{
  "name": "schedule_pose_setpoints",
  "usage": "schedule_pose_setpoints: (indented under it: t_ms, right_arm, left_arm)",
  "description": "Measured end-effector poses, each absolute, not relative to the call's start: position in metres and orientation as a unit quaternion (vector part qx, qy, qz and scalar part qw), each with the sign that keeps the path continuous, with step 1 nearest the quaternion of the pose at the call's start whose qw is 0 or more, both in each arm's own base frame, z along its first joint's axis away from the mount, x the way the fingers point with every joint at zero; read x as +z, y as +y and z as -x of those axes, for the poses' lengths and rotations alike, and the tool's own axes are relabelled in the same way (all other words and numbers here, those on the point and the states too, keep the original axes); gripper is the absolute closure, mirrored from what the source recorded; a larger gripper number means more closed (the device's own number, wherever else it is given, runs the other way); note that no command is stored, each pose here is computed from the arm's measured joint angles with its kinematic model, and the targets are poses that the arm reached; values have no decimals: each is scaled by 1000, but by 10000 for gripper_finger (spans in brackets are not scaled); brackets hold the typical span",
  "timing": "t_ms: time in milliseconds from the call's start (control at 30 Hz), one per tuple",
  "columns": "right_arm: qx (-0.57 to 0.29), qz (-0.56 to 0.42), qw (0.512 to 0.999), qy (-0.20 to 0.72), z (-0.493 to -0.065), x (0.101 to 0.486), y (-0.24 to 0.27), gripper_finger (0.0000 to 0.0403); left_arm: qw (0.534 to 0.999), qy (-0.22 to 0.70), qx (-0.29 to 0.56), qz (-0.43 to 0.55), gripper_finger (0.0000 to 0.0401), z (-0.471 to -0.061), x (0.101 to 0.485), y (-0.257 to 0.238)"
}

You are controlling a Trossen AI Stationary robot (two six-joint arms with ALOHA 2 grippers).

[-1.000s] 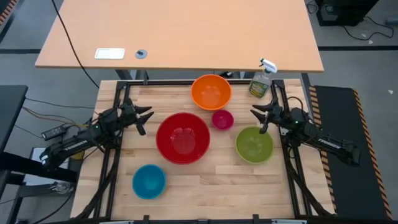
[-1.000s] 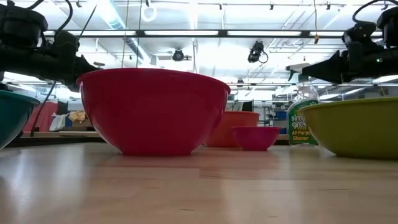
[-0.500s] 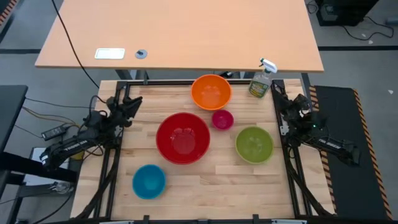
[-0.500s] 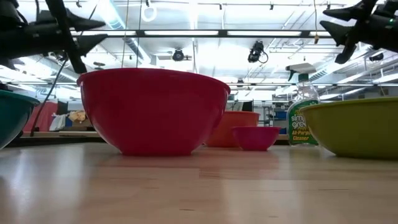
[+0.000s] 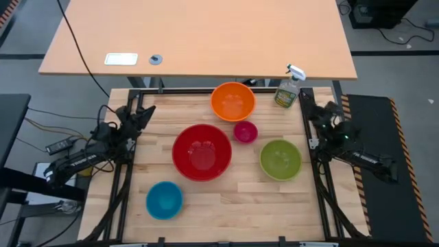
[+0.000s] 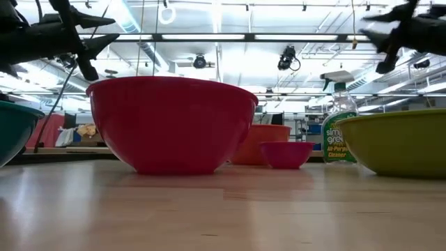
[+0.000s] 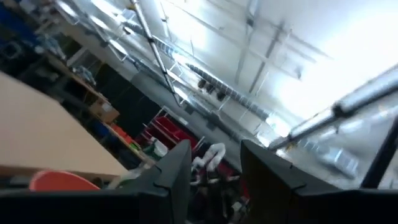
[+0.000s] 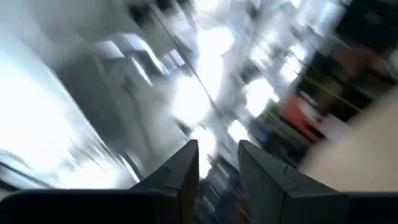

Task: Nest bowls inside each other
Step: Stack the orange bowl on the red bowl

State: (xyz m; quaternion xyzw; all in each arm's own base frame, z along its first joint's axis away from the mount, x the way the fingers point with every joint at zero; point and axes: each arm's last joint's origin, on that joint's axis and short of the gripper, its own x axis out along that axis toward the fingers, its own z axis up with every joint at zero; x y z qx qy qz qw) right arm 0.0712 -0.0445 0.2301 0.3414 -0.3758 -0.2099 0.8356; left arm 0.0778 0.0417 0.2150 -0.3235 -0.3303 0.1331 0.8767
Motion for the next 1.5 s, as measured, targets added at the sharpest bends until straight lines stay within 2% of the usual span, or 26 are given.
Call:
schedule_pose_setpoints:
  t_ms: [133,300,467,600,733,833,1067,1200,1333,1500]
  right_arm:
    - [-286,-374,849,-241,-87,236,-52,282]
    - [-330,-369,850,-179,-111,260,-64,282]
    - [-389,-369,842,-57,-143,270,-81,282]
    - [-441,-370,816,57,-167,268,-101,282]
    - [-431,-359,809,175,-187,257,-123,266]
    - [-403,-370,805,228,-199,244,-138,237]
    - [-396,-410,779,263,-209,217,-164,128]
    - [-405,-415,767,274,-213,203,-172,85]
    - [-407,-417,771,258,-221,190,-184,78]
    - [-398,-432,769,253,-231,175,-192,110]
  left_arm:
    - [856,-339,172,349,259,-79,214,46]
    - [870,-284,204,348,259,-85,228,50]
    - [906,-150,270,290,259,-95,261,55]
    - [910,-5,318,265,259,-107,279,62]
    - [899,57,338,271,259,-122,289,70]
    - [885,62,357,293,259,-133,291,77]
    - [853,69,386,343,259,-149,289,87]
    - [835,60,411,360,259,-150,286,86]
    - [824,50,446,347,259,-149,286,85]
    - [816,49,462,345,259,-149,285,85]
